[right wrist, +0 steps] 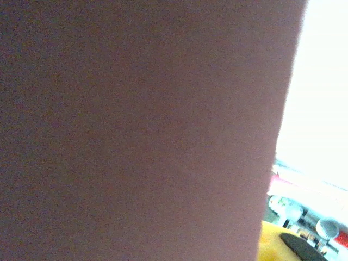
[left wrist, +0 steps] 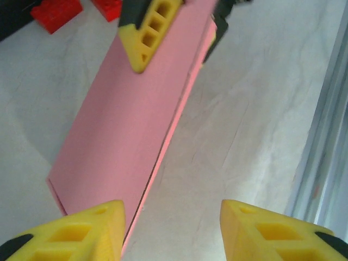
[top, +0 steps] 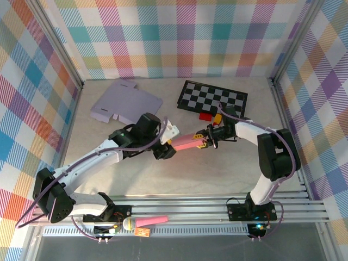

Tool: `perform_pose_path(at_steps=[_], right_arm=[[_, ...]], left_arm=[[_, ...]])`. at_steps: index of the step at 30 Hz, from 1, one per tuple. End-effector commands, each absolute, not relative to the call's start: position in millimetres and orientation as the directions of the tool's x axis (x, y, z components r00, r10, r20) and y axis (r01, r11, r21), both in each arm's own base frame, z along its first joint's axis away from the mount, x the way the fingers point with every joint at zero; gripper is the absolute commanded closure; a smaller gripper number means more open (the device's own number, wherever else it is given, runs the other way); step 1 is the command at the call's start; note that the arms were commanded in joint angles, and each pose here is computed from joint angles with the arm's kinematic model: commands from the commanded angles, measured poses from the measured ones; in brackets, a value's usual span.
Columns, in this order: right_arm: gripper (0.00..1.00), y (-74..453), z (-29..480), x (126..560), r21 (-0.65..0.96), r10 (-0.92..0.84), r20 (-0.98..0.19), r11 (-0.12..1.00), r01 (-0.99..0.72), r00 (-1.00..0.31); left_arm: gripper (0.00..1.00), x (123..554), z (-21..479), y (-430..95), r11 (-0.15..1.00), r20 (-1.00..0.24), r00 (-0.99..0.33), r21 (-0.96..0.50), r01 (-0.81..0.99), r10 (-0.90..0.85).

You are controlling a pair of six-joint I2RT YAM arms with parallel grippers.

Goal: Fold the paper box

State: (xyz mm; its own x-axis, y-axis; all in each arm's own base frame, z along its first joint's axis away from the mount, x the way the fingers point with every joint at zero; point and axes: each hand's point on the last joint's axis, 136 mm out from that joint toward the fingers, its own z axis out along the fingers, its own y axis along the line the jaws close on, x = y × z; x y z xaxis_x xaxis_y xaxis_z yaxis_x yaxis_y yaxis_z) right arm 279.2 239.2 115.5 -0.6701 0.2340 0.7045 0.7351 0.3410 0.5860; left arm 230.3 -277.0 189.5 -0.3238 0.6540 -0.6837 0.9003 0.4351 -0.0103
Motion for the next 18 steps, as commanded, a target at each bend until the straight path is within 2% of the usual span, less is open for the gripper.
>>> perform_pose_path(at_steps=[1,18], right_arm=[[0.76,235.1,106.7,255.0,0.4,0.256,0.831,0.344,0.85,-0.494],[0.73,229.0,91.7,239.2,0.319,0.27,0.864,0.36,0.877,-0.425]], left_arm=[[0.51,238.5,170.1,-265.2,0.358,-0.586,-0.204,0.159,0.92,0.784],[0.43,228.2,137.5,-288.0,0.183,-0.491,-0.081,0.162,0.97,0.867]])
